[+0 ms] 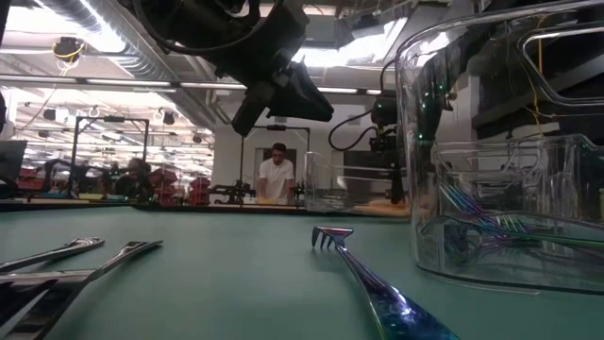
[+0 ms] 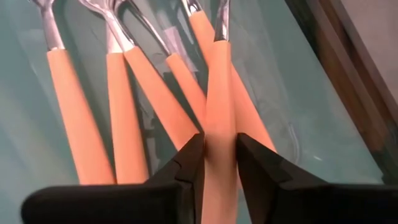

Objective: Sort silverware by color (type)
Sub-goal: Put the orange fork into the top transparent bin, then put the black fork into the center transparent bin

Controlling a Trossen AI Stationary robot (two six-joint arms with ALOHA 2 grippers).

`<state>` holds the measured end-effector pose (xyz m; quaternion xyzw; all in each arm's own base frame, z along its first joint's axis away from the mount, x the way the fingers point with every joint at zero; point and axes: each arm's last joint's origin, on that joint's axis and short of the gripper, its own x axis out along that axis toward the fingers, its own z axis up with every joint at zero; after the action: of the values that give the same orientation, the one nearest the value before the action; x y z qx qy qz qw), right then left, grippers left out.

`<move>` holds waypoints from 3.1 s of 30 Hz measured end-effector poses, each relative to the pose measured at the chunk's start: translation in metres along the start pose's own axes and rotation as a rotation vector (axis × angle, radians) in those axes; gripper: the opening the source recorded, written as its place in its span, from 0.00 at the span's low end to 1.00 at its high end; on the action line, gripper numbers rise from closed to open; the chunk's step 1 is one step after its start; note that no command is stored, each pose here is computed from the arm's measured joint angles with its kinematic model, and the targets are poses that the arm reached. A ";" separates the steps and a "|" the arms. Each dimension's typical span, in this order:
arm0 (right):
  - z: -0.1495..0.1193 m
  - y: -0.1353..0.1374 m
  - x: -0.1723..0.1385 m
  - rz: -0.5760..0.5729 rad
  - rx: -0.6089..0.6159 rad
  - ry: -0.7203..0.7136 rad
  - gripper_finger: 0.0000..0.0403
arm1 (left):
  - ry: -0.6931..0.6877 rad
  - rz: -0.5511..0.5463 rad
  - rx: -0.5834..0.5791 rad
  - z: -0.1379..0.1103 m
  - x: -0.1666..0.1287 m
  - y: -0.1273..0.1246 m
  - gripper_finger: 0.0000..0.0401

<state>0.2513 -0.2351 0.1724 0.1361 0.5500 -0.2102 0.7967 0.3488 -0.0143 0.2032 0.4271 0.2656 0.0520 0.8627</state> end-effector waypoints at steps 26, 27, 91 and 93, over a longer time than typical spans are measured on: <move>0.034 0.000 -0.045 0.028 -0.019 -0.157 0.21 | 0.013 -0.020 -0.042 -0.001 0.000 -0.003 0.12; 0.035 0.003 -0.049 0.033 -0.026 -0.164 0.21 | 0.010 -0.023 -0.049 0.000 -0.001 -0.003 0.12; -0.004 0.246 -0.110 0.303 -0.662 -0.178 0.21 | 0.035 -0.890 -0.381 0.059 -0.098 -0.141 0.12; -0.003 0.247 -0.110 0.303 -0.662 -0.183 0.21 | 0.039 -0.901 -0.379 0.058 -0.095 -0.146 0.12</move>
<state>0.3342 0.0024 0.2709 -0.0681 0.4881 0.0880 0.8657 0.2774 -0.1776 0.1596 0.1041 0.4259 -0.2709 0.8570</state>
